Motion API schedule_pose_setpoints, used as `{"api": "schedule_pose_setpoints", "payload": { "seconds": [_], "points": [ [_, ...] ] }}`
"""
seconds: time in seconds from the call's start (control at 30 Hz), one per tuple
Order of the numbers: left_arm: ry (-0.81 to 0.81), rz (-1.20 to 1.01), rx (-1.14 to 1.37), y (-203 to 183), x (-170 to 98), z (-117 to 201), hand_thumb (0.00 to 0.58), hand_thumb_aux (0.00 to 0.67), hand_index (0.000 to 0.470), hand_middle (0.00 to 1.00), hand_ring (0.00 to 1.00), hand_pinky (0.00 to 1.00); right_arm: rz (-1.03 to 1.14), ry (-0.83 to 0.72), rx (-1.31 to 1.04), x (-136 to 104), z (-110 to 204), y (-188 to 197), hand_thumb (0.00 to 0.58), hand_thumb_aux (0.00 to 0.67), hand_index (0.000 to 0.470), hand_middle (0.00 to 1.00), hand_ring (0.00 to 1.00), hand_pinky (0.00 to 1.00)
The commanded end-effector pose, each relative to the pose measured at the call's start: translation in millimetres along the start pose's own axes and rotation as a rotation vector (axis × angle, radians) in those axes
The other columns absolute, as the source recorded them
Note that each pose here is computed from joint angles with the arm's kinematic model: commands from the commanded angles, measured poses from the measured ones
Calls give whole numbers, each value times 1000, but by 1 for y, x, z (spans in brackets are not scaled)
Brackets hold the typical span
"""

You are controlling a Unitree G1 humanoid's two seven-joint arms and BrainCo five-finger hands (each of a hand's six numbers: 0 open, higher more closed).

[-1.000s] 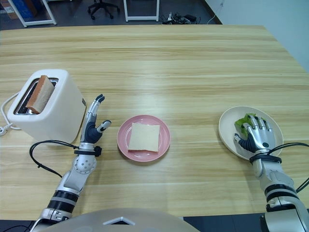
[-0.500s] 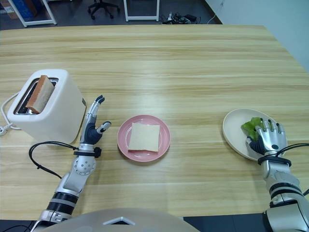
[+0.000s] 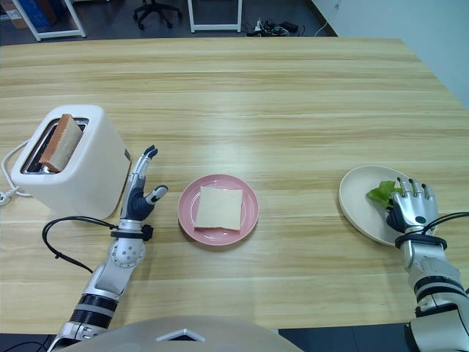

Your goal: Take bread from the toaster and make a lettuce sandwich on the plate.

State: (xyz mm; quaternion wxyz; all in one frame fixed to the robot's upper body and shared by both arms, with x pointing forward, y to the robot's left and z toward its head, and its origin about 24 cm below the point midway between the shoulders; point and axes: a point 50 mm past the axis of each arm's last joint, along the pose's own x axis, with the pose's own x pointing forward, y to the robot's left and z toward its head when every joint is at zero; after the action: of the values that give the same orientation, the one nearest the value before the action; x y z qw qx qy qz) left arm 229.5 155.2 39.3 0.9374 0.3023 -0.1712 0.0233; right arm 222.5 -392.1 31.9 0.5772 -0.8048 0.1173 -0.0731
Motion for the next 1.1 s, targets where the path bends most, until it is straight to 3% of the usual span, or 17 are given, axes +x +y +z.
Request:
{"api": "schedule_pose_setpoints", "payload": {
  "seconds": [0.03, 0.23, 0.33, 0.57, 0.8, 1.1],
  "points": [
    [5, -4, 14, 1, -1, -1, 0, 0, 0, 0, 0, 0, -109, -48, 47, 0, 8, -26, 580, 670, 470, 0, 0, 0],
    [7, 6, 9, 1, 1, -2, 0, 0, 0, 0, 0, 0, -366, -212, 170, -9, 56, -93, 580, 670, 470, 0, 0, 0],
    [12, 12, -8, 0, 3, -2, 0, 0, 0, 0, 0, 0, -462, -363, 274, -13, 102, -126, 580, 670, 470, 0, 0, 0],
    [20, 14, -29, -4, 6, -4, 0, 0, 0, 0, 0, 0, -503, -621, 407, -14, 192, -156, 580, 670, 470, 0, 0, 0],
    [27, 12, -40, -6, 6, -6, 0, 0, 0, 0, 0, 0, -392, -811, 419, -30, 256, -137, 580, 670, 470, 0, 0, 0],
    [34, 12, -38, -8, 5, -6, 0, 0, 0, 0, 0, 0, -221, -941, 376, -69, 266, -94, 580, 670, 470, 0, 0, 0]
  ]
}}
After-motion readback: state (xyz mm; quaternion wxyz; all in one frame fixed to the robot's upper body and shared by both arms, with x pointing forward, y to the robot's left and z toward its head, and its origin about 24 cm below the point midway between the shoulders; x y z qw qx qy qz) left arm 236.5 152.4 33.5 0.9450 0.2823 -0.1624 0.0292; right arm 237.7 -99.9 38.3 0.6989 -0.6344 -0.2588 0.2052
